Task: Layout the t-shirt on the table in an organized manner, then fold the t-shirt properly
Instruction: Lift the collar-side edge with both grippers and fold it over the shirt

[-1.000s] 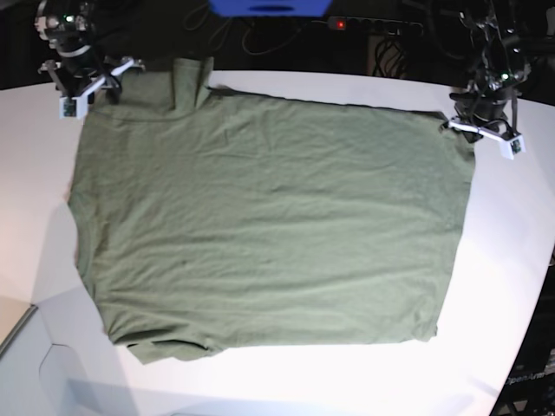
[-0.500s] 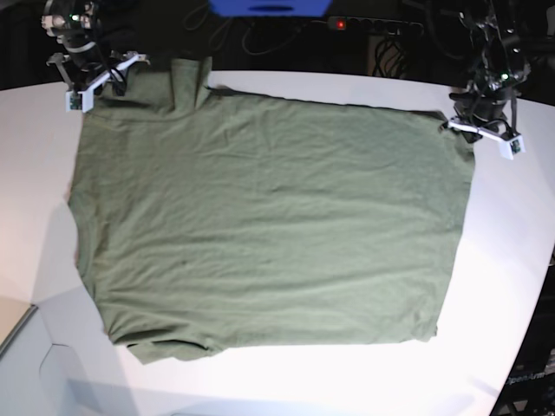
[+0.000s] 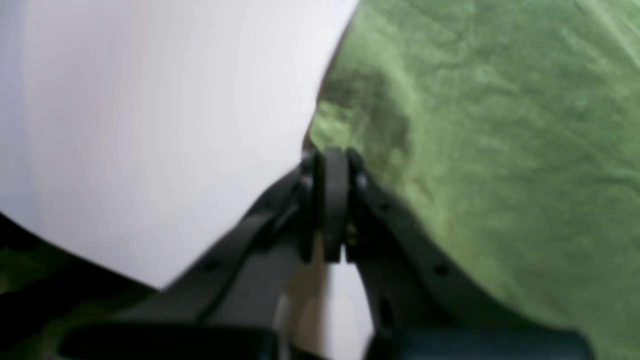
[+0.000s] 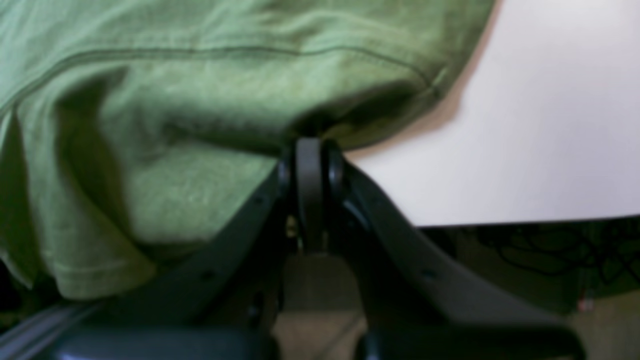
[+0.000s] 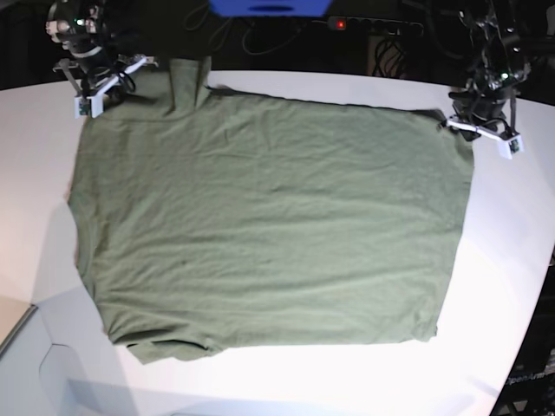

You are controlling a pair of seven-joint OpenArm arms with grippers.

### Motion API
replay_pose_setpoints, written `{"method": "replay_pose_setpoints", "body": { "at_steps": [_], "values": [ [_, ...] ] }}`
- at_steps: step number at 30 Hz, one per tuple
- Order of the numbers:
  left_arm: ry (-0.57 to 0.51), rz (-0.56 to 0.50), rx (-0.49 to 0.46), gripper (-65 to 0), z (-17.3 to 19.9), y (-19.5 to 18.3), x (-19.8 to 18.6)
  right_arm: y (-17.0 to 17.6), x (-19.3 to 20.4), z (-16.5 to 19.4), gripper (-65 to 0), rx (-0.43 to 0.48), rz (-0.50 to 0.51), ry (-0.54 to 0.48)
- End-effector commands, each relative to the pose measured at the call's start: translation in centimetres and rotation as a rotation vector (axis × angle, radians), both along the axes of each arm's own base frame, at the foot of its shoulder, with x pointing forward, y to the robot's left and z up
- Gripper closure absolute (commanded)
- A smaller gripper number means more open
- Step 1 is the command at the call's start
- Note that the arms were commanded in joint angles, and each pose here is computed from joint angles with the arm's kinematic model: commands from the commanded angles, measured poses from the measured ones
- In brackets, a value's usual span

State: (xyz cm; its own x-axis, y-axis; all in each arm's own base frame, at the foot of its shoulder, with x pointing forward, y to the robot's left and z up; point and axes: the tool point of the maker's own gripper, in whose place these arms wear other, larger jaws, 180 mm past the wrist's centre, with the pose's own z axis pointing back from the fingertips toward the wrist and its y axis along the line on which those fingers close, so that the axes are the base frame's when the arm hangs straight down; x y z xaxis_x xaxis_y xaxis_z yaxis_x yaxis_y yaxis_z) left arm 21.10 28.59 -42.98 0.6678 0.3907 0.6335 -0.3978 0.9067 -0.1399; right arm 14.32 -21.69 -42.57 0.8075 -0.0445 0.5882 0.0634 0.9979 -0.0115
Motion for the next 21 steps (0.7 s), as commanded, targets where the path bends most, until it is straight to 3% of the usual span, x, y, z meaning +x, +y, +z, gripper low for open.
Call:
{"method": "replay_pose_setpoints", "body": {
  "at_steps": [1, 5, 16, 21],
  "values": [
    [-0.015, -0.011, 0.005, 0.0, 0.8, -0.1, 0.2, -0.5, 1.1, 1.8, 0.0, -0.020, -0.003, -0.064],
    [-0.073, -0.034, 0.022, 0.0, 2.9, -0.5, 1.5, -0.8, 3.7, 5.2, 0.0, -0.055, 0.007, -0.169],
    [-0.196, -0.044, 0.034, 0.0, 6.4, -0.8, 5.6, -1.0, 9.0, 8.2, 0.0, -0.063, 0.006, -0.312],
    [-0.247, -0.043, 0.035, 0.0, 7.8, -0.8, 7.5, -1.8, 11.0, 8.1, 0.0, -0.070, 0.005, -0.290]
  ]
}}
